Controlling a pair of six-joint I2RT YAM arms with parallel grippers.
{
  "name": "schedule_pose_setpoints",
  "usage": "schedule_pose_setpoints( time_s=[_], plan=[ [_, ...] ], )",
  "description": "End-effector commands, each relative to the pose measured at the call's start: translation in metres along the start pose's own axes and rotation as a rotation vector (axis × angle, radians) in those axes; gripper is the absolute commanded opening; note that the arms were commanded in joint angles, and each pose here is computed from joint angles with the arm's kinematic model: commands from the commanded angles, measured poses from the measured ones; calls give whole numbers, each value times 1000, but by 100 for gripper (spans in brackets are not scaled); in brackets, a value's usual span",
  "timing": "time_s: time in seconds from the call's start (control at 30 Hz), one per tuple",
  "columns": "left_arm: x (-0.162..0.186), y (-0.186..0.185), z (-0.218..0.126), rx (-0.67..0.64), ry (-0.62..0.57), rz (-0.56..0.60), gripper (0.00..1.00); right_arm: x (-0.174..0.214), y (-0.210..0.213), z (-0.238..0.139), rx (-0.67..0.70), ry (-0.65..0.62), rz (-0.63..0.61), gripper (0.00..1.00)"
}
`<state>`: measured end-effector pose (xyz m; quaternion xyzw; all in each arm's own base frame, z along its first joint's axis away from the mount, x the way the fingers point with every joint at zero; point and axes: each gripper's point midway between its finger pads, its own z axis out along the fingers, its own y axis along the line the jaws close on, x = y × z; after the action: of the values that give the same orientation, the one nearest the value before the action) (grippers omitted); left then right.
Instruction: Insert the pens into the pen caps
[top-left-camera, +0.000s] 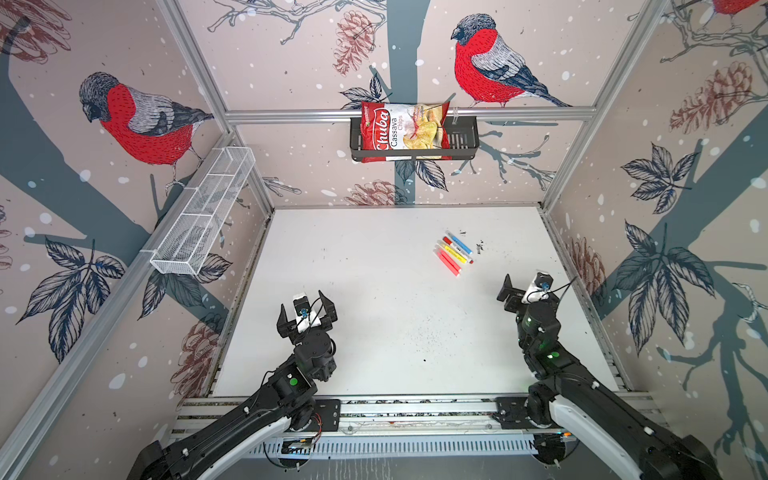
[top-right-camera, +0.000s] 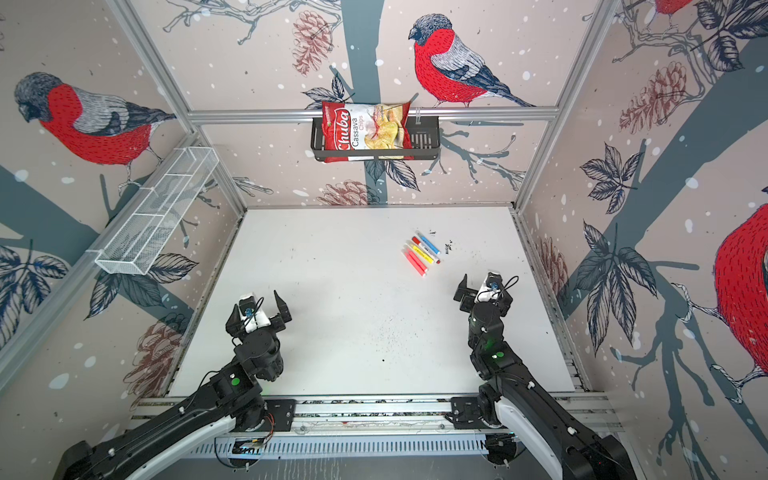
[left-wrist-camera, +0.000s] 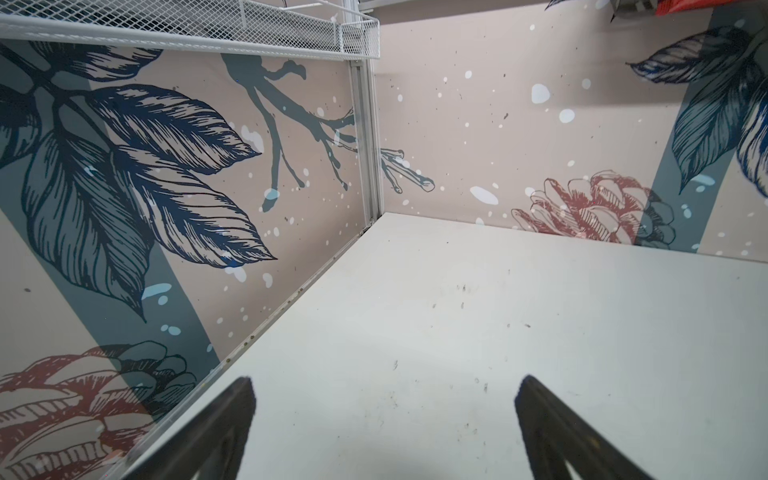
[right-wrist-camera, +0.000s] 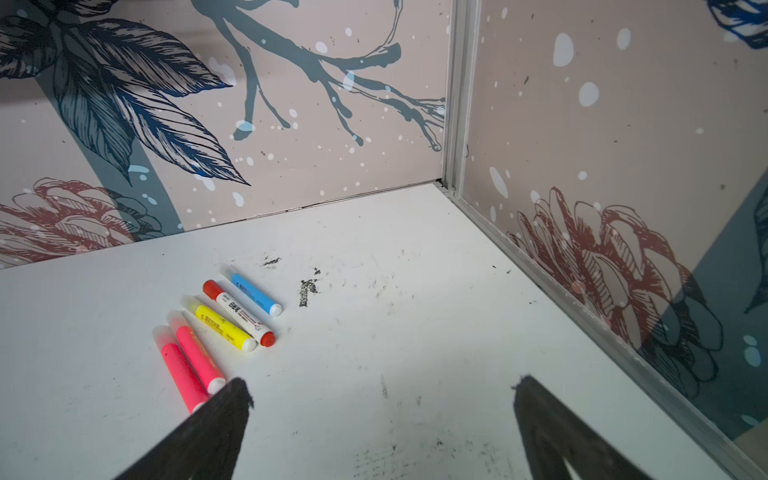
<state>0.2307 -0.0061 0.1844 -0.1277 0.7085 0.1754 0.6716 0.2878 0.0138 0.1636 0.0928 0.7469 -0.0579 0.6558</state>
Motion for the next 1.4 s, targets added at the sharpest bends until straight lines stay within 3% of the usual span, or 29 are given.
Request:
schedule_pose_setpoints(
  time_s=[0.0,0.27,0.43,0.7,0.9,1.37],
  plan=[
    [3,5,1,-25,-11,3,98,-3,-22,-5,101,-77,16,99],
    [29,5,7,-15,-2,17,97,13,-40,-7,162,-64,89,100],
    [27,11,12,-28,-25,9,97,5,-48,-12,162,-153,118,100],
    [23,25,24,-45,-69,-68,97,-5,-59,-20,133,-272,167,100],
    [23,45,31,-111,-103,-202,97,-10,-60,-14,132,-287,167,99],
    [23,50,38,-83,-134,-238,97,-13,-68,1,207,-321,153,99]
  ],
)
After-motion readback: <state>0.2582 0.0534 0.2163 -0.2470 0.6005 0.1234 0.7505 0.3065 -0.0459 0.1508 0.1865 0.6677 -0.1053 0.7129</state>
